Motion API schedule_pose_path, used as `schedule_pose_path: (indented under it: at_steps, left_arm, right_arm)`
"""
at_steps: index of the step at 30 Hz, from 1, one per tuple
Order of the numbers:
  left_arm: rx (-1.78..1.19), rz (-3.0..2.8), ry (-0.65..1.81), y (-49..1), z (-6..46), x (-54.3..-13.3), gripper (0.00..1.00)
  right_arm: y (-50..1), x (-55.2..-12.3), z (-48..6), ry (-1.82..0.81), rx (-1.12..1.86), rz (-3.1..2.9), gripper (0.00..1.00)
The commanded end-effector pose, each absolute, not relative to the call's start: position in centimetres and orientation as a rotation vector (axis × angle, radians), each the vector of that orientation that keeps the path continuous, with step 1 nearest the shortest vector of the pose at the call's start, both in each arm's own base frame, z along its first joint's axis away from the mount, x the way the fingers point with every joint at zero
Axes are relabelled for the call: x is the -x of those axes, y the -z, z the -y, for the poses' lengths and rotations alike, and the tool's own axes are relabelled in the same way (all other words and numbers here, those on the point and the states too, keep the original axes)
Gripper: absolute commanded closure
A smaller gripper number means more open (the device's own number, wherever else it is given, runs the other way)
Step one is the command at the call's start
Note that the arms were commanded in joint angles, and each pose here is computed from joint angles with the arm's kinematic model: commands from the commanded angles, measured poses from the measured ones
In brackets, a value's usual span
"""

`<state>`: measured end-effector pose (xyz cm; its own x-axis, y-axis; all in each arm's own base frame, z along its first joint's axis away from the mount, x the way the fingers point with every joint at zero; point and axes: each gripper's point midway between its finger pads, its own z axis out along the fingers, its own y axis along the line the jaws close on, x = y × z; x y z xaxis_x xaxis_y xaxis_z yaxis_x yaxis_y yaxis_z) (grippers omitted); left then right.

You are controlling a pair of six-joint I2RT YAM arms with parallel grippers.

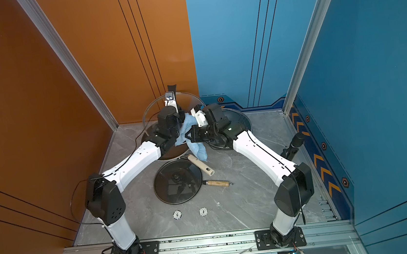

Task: Wipe the pot lid with a cloth
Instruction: Wipe the pot lid, then place the pot lid on the cooking pot.

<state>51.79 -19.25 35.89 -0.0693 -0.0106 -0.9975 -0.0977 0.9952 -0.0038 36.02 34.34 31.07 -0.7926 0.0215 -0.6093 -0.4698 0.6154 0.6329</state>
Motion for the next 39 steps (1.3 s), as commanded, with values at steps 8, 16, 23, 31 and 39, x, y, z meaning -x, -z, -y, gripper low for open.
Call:
schedule_pose_path:
  at_steps: [8,16,23,31,39]
  left_arm:
    - [0.381,-1.358,0.096,-45.7,16.3,-50.4,1.00]
    - [0.388,-1.360,0.134,-45.9,15.9,-47.4,1.00]
    - [0.340,-1.387,0.066,-45.0,13.8,-44.9,1.00]
    - [0.243,-1.422,-0.013,-43.6,11.8,-42.9,1.00]
    - [0.154,-1.514,-0.030,-40.4,11.1,-44.3,1.00]
  right_arm:
    - [-32.1,-35.2,-39.0,-1.214,0.530,-2.251,1.00]
    - [-30.9,-38.9,-38.2,-1.095,0.457,-2.271,1.00]
    - [-29.0,-41.0,-31.8,-0.833,0.335,-2.348,1.00]
    - [-30.5,-43.1,-24.6,-0.721,0.175,-2.310,1.00]
    - [-33.6,-44.2,-20.6,-0.645,0.097,-2.225,1.00]
